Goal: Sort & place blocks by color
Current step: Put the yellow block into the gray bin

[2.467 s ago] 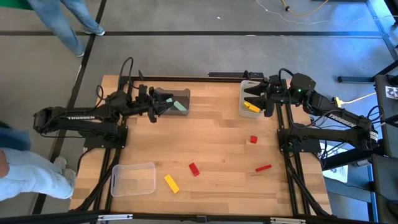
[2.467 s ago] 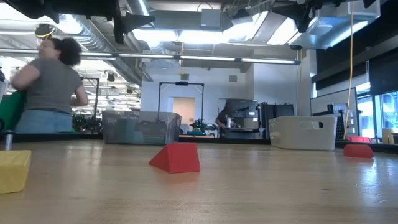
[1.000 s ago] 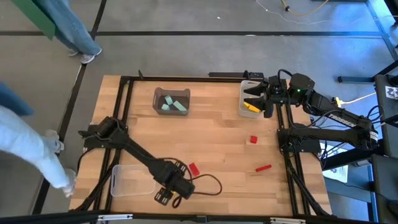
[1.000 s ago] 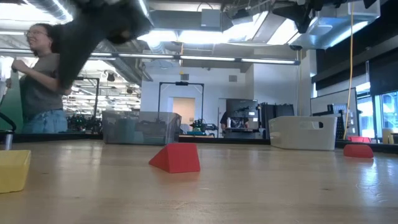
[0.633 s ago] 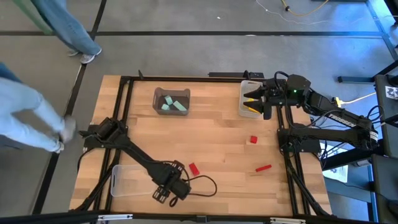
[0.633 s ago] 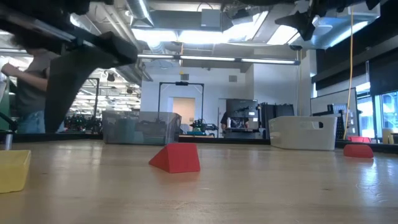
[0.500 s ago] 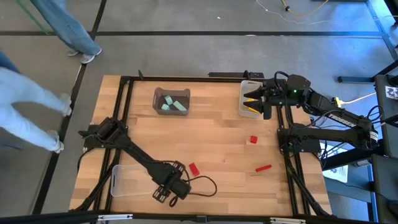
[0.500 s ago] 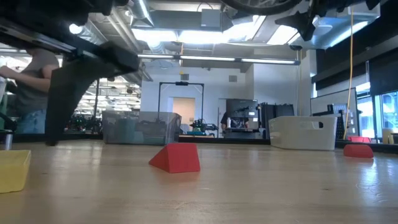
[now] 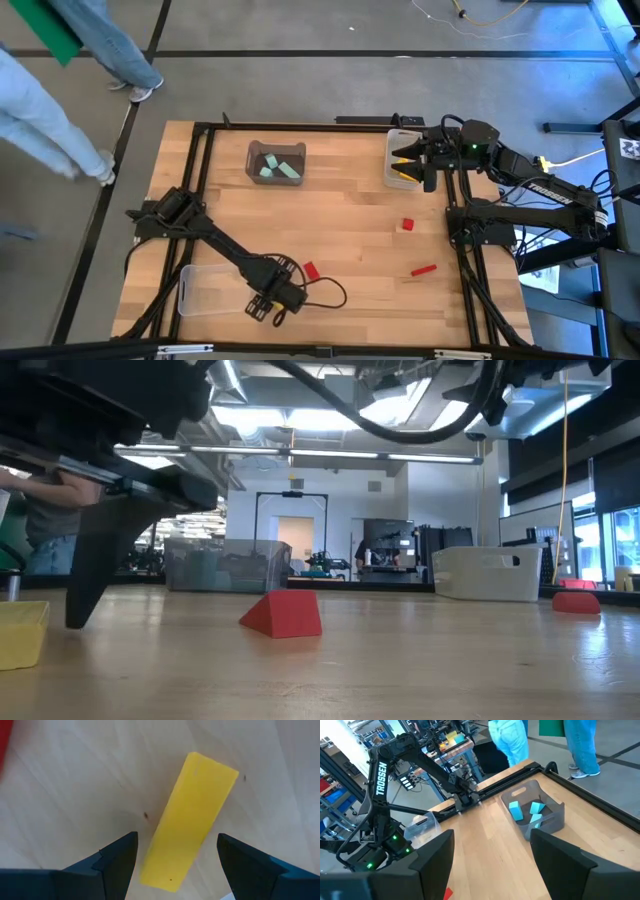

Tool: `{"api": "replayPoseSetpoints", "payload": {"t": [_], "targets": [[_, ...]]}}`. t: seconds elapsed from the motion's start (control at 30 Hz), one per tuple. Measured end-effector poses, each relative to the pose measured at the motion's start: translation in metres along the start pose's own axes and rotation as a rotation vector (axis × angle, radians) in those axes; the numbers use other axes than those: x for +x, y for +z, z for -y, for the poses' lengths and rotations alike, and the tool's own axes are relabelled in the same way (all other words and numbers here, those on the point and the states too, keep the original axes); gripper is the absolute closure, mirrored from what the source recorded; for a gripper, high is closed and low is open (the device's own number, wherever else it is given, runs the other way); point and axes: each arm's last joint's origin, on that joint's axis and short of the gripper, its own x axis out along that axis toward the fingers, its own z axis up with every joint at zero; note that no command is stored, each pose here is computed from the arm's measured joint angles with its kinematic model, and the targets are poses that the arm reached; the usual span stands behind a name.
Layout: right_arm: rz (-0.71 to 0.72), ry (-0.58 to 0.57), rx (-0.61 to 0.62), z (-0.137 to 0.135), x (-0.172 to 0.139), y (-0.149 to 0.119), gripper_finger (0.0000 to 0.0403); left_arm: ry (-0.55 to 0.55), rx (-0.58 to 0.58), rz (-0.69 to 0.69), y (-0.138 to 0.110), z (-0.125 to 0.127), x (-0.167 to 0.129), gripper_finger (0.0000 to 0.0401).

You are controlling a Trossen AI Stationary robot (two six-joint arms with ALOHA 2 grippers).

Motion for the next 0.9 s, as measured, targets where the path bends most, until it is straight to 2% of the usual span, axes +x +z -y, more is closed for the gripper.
{"api": "replayPoseSetpoints", "payload": {"t": [0.33,0.57,0.73,0.9], "targets": [[0.0,0.0,0.0,0.0,0.0,0.0,0.0141,0.007,0.0,-0.011,-0.0042,-0.0009,0.0041,0.0136],[0.0,0.0,-0.001,0.0,0.0,0.0,0.0141,0.02,0.049,0.006,-0.0028,-0.0011,0.0045,0.014],[0.0,0.0,0.0,0.0,0.0,0.0,0.0141,0.031,0.052,0.013,-0.0021,-0.0015,0.0045,0.0173],[0.0,0.0,0.0,0.0,0.0,0.0,0.0141,0.04,0.034,0.021,-0.0013,-0.004,0.0044,0.024]]}}
